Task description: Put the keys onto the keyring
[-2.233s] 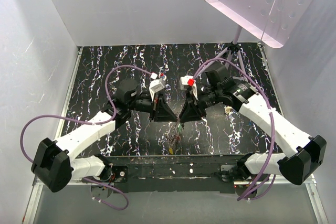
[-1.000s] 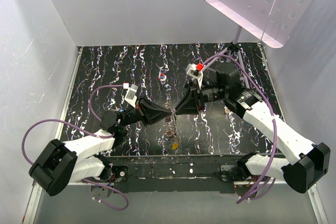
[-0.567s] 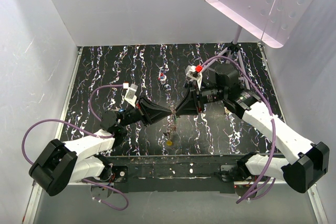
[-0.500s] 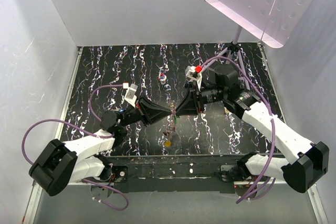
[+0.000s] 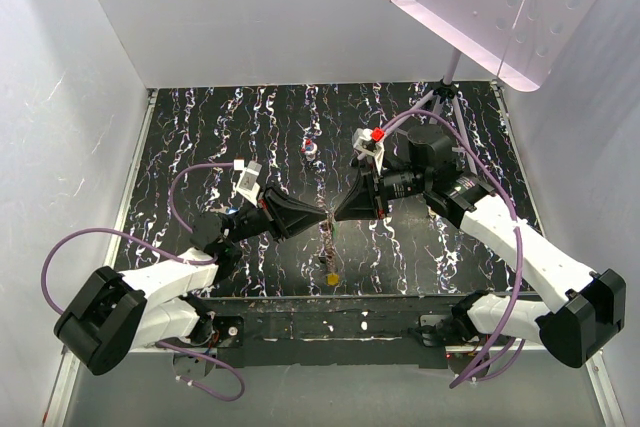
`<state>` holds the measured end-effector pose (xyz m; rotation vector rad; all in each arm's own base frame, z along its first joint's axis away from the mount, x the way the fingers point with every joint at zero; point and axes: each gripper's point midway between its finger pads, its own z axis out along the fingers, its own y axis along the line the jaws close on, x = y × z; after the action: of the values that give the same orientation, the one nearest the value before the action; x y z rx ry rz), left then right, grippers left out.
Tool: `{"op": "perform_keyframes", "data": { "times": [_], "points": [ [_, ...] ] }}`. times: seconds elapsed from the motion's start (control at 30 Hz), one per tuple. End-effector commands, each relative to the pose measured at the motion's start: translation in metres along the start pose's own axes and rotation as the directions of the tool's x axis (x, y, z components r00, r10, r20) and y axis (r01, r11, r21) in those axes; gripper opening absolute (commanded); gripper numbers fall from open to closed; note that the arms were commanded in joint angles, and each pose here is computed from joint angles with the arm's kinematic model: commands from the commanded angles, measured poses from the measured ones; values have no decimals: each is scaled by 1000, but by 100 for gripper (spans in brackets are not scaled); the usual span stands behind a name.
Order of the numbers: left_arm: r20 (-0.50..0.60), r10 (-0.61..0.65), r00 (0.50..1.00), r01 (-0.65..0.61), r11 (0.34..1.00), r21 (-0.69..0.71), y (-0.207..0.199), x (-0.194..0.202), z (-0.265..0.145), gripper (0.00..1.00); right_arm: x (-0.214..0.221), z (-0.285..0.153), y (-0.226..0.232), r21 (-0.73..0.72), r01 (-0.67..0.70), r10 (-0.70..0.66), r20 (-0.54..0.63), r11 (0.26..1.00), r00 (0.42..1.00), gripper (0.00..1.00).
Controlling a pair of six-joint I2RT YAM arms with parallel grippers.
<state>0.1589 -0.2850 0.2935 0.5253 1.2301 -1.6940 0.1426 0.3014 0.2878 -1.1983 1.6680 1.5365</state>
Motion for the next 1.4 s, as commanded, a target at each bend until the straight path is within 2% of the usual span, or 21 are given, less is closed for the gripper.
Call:
{"op": "perform_keyframes", "data": {
  "times": [0.0,0.1,0.47,0.73,1.1,1.37],
  "points": [
    [147,134,980,-153,981,123,-37,-35,0,0,-11,-4,15,-44,49,-48,31,998,998,19],
    [149,142,979,-162,978,131,-40,-36,0,0,-14,-5,15,-48,55,-53,38,997,998,28],
    [149,144,978,-165,976,139,-44,-36,-2,0,-20,-2,12,-57,65,-62,54,996,997,35],
    [154,139,978,-162,976,147,-45,-37,-1,0,-20,1,9,-46,50,-47,56,998,997,28],
    [163,141,977,-166,975,150,-48,-40,0,0,-16,2,14,-69,46,-43,47,997,998,4],
    [182,150,972,-181,969,168,-55,-46,0,0,-13,3,11,-55,27,-25,42,998,999,1]
  ]
}}
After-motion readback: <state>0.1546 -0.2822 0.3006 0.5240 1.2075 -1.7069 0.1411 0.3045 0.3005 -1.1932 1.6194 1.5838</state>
